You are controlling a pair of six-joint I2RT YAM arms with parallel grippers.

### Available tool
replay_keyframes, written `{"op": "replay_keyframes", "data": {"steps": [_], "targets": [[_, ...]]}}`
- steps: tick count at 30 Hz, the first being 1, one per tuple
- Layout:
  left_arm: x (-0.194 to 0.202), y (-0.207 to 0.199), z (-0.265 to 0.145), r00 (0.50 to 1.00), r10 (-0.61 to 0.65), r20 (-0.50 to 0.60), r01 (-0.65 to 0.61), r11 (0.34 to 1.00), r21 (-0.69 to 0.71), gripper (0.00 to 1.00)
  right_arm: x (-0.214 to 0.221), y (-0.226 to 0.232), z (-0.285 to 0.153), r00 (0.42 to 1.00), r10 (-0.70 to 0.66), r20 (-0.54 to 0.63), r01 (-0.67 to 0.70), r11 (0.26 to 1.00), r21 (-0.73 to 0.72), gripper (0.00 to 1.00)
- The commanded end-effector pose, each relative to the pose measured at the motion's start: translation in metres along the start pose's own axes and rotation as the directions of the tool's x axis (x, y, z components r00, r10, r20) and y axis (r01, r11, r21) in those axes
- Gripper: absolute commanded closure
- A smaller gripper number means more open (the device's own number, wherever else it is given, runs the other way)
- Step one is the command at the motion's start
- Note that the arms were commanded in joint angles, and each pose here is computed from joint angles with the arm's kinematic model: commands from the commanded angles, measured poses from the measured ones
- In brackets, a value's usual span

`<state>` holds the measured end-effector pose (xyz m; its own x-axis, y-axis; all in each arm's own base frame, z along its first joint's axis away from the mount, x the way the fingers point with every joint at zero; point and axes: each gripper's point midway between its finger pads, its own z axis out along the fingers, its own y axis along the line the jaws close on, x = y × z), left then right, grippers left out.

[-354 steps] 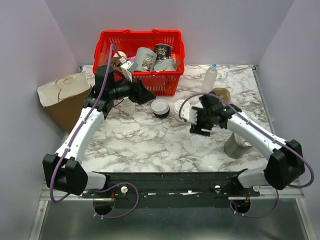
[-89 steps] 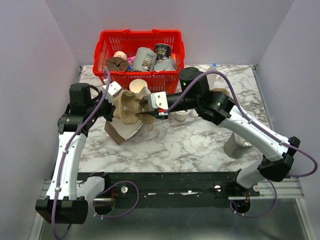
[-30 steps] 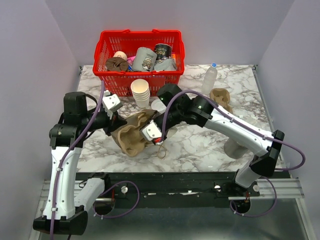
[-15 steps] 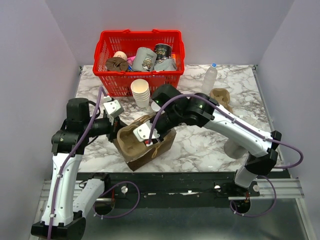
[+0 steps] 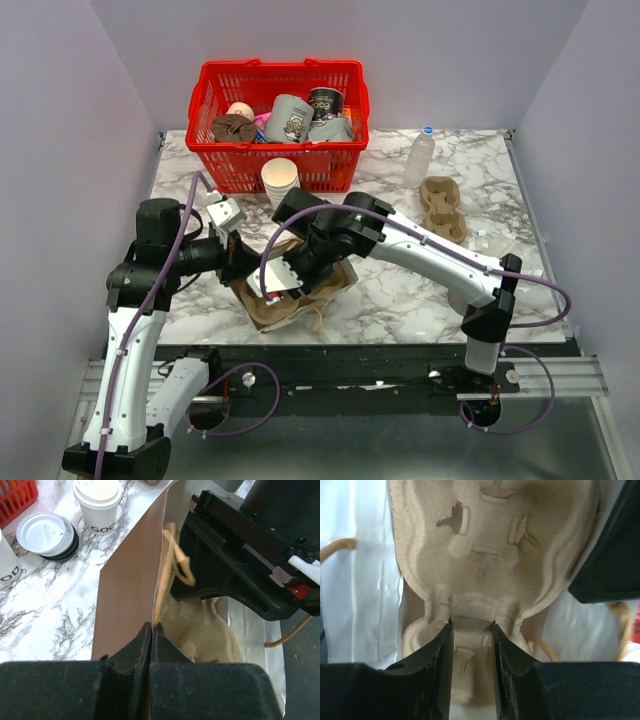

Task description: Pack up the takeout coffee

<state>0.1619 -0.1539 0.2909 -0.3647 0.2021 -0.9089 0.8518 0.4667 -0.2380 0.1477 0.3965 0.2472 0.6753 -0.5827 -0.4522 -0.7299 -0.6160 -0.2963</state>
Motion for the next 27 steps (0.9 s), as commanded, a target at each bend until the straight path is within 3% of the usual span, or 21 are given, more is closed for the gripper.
{"op": "replay_keyframes", "data": {"steps": [1, 11, 27], "targets": [[-0.003, -0.014, 0.001, 0.999, -0.020, 0.031, 0.019, 0.998, 0.061, 0.90, 0.022, 0.026, -0.008, 0.990, 0.073, -0.121, -0.082, 0.994, -0.071, 0.99], [-0.012, -0.002, 0.006, 0.997, -0.059, 0.051, 0.058, 0.998, 0.027, 0.55, 0.042, 0.033, 0.002, 0.961, 0.151, -0.232, -0.173, 0.982, -0.078, 0.99], [-0.050, 0.023, 0.009, 0.985, -0.103, 0.141, 0.113, 0.992, -0.063, 0.34, 0.072, 0.041, 0.019, 0.910, 0.256, -0.327, -0.306, 0.946, -0.111, 0.99]]}}
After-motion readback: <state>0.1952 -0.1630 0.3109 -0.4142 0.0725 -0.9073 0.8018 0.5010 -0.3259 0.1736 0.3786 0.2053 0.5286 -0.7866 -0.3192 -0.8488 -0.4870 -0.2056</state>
